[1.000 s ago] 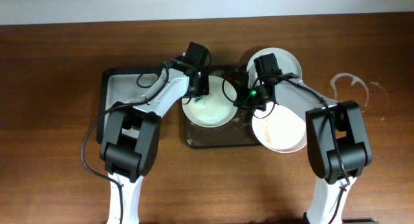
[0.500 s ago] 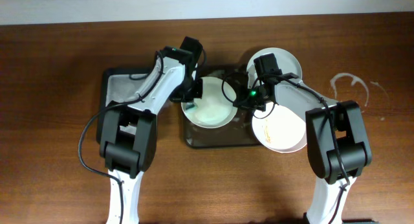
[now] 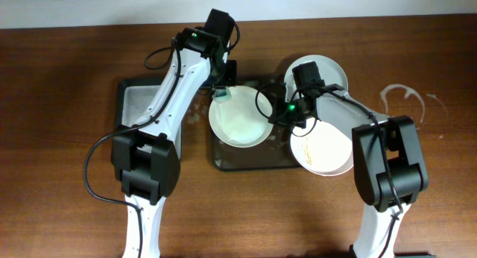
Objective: Clean dirty plates on tray and stack at the side
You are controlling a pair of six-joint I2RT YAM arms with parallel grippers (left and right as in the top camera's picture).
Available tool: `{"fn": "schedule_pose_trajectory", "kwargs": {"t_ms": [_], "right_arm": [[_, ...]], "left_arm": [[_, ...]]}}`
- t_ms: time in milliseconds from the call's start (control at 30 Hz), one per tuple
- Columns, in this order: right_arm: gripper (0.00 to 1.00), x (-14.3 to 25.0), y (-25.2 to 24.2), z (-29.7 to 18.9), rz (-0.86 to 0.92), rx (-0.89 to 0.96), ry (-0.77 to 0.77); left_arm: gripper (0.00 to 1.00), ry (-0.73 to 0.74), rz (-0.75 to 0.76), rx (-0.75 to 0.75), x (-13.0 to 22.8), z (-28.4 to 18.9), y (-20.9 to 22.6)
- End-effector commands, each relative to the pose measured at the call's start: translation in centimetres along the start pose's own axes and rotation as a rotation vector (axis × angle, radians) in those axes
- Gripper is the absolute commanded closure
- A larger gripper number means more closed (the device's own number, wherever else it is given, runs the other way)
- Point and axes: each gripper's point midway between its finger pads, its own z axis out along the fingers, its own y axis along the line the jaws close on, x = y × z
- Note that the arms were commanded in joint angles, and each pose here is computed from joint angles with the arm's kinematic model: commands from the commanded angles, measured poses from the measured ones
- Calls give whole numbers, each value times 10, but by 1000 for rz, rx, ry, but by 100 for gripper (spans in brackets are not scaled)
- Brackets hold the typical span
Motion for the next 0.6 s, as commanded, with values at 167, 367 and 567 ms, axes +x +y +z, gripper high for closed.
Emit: {"fn": "schedule_pose_trajectory", "kwargs": {"t_ms": [167, 367, 567], "right_arm": [[96, -47, 2, -96, -97, 280, -325], [96, -59, 13, -179, -156, 409, -534], [96, -53, -14, -265, -100, 792, -757]], "left_arm": [[100, -7, -19, 24, -8, -4, 11], [100, 4, -29, 59, -6, -4, 6], [100, 22, -30, 61, -3, 4, 1]]}}
